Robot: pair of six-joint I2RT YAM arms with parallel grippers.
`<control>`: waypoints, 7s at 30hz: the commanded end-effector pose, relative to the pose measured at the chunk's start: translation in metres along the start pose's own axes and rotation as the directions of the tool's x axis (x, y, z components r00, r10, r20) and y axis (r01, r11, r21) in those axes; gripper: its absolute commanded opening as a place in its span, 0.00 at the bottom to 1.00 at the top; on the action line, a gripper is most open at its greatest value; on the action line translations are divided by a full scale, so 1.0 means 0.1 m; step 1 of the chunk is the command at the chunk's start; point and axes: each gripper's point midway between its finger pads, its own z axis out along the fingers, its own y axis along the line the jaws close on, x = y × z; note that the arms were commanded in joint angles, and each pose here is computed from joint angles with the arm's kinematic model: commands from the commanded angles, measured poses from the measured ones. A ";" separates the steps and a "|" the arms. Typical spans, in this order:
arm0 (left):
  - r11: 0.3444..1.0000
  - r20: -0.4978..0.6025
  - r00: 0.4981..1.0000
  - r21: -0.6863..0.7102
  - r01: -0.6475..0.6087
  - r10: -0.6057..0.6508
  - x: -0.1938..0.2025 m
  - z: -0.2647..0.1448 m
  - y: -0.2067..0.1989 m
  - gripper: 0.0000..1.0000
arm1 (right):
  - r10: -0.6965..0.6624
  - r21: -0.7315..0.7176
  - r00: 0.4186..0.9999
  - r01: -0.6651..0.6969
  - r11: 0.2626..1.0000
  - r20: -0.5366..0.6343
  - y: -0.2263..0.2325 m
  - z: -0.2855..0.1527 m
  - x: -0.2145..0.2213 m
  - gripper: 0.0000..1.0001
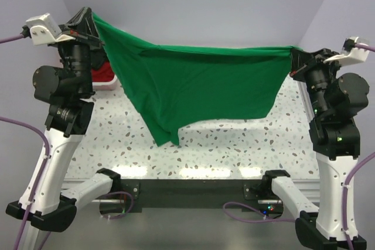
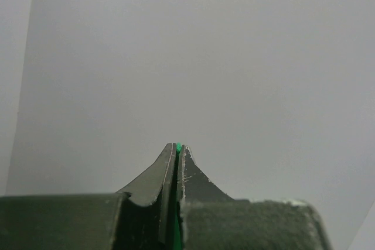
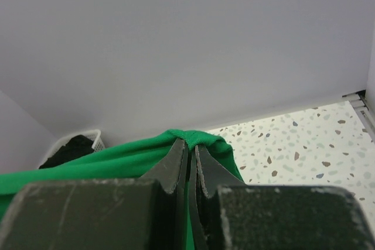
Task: Fold and stack the t-shirts
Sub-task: Flatten the tshirt out
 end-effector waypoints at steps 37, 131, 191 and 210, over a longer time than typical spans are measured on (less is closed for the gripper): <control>0.996 0.102 0.991 0.009 -0.087 0.086 0.12 0.69 -0.22 0.00 | 0.024 -0.019 0.998 -0.023 1.000 0.050 -0.04 0.75 0.13 0.00; 0.594 -0.777 0.449 -0.628 -0.503 -0.442 3.46 -3.74 1.49 0.06 | 0.582 0.747 0.573 0.082 0.659 -0.577 -1.67 -1.45 3.76 0.51; 0.900 -0.972 0.234 -0.120 -0.418 -0.021 4.33 -3.68 0.50 0.28 | 0.349 0.435 0.604 -0.004 0.900 -0.717 -1.02 -0.74 3.74 0.46; 0.918 -0.979 0.183 -0.150 -0.367 -0.087 4.29 -3.75 0.47 0.27 | 0.364 0.461 0.603 0.007 0.888 -0.710 -1.07 -0.78 3.76 0.45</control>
